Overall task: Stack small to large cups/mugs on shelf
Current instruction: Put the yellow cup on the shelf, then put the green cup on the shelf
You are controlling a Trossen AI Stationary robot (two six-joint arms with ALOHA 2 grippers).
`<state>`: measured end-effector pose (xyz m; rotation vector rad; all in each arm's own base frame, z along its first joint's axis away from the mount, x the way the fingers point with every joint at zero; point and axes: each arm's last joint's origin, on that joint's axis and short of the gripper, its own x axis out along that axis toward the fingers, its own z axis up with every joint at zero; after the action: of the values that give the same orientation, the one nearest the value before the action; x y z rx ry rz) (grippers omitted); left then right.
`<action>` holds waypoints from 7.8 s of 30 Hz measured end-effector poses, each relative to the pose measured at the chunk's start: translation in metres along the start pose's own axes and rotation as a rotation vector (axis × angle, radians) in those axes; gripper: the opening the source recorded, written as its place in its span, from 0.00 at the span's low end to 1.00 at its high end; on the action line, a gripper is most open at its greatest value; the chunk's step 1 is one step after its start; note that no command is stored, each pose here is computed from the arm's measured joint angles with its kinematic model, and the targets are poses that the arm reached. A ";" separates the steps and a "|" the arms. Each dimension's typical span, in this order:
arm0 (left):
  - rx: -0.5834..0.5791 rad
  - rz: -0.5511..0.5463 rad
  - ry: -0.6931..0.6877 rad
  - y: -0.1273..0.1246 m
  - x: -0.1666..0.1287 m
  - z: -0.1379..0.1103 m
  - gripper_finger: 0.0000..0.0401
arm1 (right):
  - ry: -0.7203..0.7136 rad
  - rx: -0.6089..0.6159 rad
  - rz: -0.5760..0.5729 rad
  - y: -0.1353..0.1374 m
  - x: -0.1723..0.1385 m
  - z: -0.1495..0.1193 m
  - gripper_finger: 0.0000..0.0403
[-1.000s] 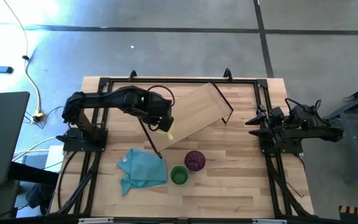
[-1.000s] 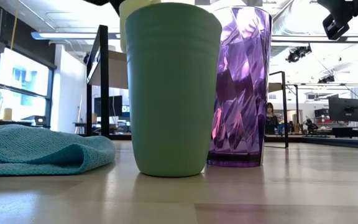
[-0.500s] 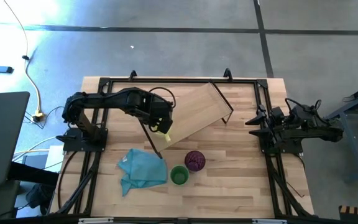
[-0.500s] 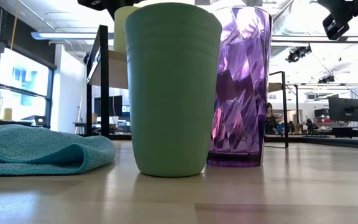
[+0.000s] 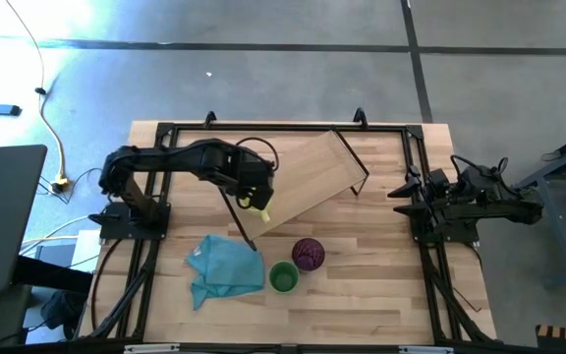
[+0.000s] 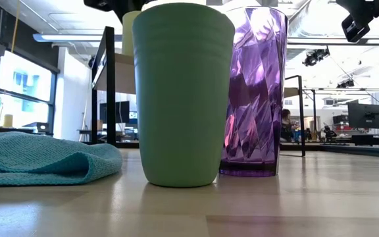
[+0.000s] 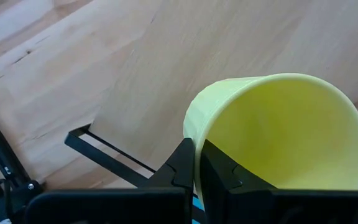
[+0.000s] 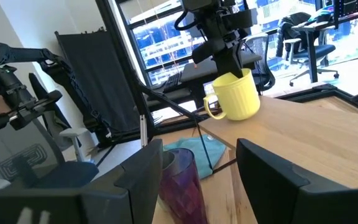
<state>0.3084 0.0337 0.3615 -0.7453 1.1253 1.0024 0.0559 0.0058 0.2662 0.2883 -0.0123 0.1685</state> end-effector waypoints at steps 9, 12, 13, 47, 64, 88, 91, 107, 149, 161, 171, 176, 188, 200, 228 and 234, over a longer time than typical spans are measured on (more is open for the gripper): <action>-0.012 -0.004 0.006 0.000 0.000 0.000 0.00 | 0.000 0.000 0.000 0.000 0.000 0.000 0.49; -0.012 -0.006 0.009 0.000 0.000 0.000 0.00 | 0.000 -0.001 -0.001 0.000 0.000 0.000 0.49; -0.012 -0.006 0.009 0.000 0.000 0.000 0.00 | 0.000 -0.001 0.000 0.000 0.000 0.000 0.49; -0.021 -0.034 0.007 -0.002 0.011 -0.003 0.00 | 0.006 -0.002 -0.001 0.000 0.000 -0.001 0.49; -0.011 -0.026 0.005 -0.002 0.012 -0.003 0.10 | 0.007 0.000 0.000 0.000 0.000 -0.001 0.49; 0.021 -0.064 -0.026 -0.005 0.011 -0.001 0.29 | 0.007 -0.002 0.000 0.000 0.000 -0.001 0.49; 0.022 -0.081 -0.035 -0.004 0.008 -0.001 0.31 | 0.007 -0.002 0.001 0.000 0.000 -0.001 0.49; 0.005 -0.100 -0.098 0.017 -0.038 0.003 0.37 | 0.008 0.000 -0.001 0.000 0.000 -0.001 0.49; 1.001 -1.364 -1.060 -0.064 -0.239 -0.131 0.37 | 0.005 0.026 0.000 0.000 0.000 0.000 0.49; 1.230 -1.488 -1.125 -0.117 -0.211 -0.149 0.37 | -0.023 0.101 0.013 0.001 0.000 0.002 0.49; 0.965 -1.254 -1.003 -0.149 -0.164 -0.176 0.37 | -0.021 0.177 0.064 0.003 0.000 0.003 0.49; 0.910 -1.159 -1.093 -0.127 -0.173 -0.203 0.37 | -0.040 0.197 0.081 0.004 0.000 0.006 0.49; 0.983 -1.186 -1.400 -0.031 -0.198 -0.218 0.37 | -0.174 0.178 0.078 0.005 0.002 0.019 0.49; 0.863 -1.509 -1.360 0.099 -0.144 -0.173 0.37 | -0.215 0.178 0.091 0.002 0.054 0.032 0.49; 0.666 -1.832 -1.085 0.126 -0.069 -0.188 0.37 | 0.391 0.089 0.323 0.030 0.201 0.089 0.49; 0.657 -1.794 -1.032 0.107 -0.062 -0.197 0.37 | 0.437 0.009 0.349 0.043 0.214 0.109 0.49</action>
<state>0.1299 -0.1149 0.3655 -0.3137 -0.3483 -0.5624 0.2612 0.0509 0.3905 0.2522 0.3734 0.5759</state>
